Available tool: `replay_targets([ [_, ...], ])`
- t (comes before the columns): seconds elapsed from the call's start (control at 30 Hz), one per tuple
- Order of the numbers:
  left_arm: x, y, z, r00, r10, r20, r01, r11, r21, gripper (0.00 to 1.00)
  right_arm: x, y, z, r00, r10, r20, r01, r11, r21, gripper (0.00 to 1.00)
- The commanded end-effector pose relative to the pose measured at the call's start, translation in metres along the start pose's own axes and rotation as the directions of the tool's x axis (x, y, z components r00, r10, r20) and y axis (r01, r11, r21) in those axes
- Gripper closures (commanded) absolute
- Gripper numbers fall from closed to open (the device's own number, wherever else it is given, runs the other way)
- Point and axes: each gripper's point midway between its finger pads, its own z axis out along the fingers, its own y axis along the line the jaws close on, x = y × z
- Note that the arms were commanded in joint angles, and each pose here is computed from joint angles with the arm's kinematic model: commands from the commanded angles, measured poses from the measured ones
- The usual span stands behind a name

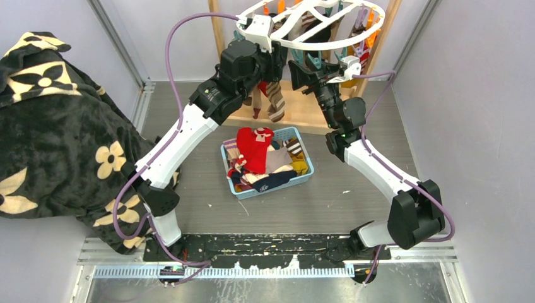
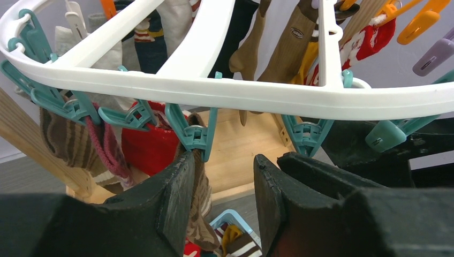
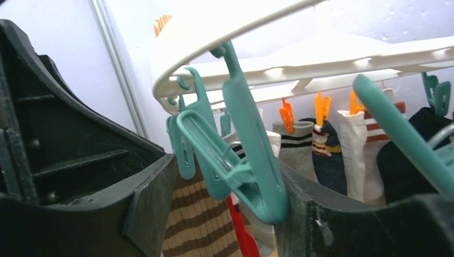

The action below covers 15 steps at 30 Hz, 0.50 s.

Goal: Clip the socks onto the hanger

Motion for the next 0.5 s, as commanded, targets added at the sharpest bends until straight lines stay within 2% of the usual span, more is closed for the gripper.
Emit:
replay_targets([
  [0.0,-0.045,0.001,-0.022,0.993,-0.041,0.111,0.039,0.999,0.021,0.55,-0.034,0.017,0.01,0.997,0.004,0.078,0.002,0.997,-0.072,0.37],
  [0.23,-0.048,0.002,-0.025,0.992,-0.048,0.115,0.045,0.999,0.022,0.54,-0.036,0.02,0.013,0.997,-0.009,0.075,0.015,0.996,-0.087,0.64],
  [0.4,-0.054,0.001,-0.031,0.99,-0.068,0.121,0.064,0.997,0.03,0.53,-0.039,0.022,0.013,0.997,-0.003,0.078,0.011,0.995,-0.095,0.7],
  [0.47,-0.056,0.0,-0.033,0.989,-0.083,0.12,0.079,0.996,0.035,0.48,-0.039,0.024,0.013,0.997,0.007,0.076,0.001,0.995,-0.105,0.73],
])
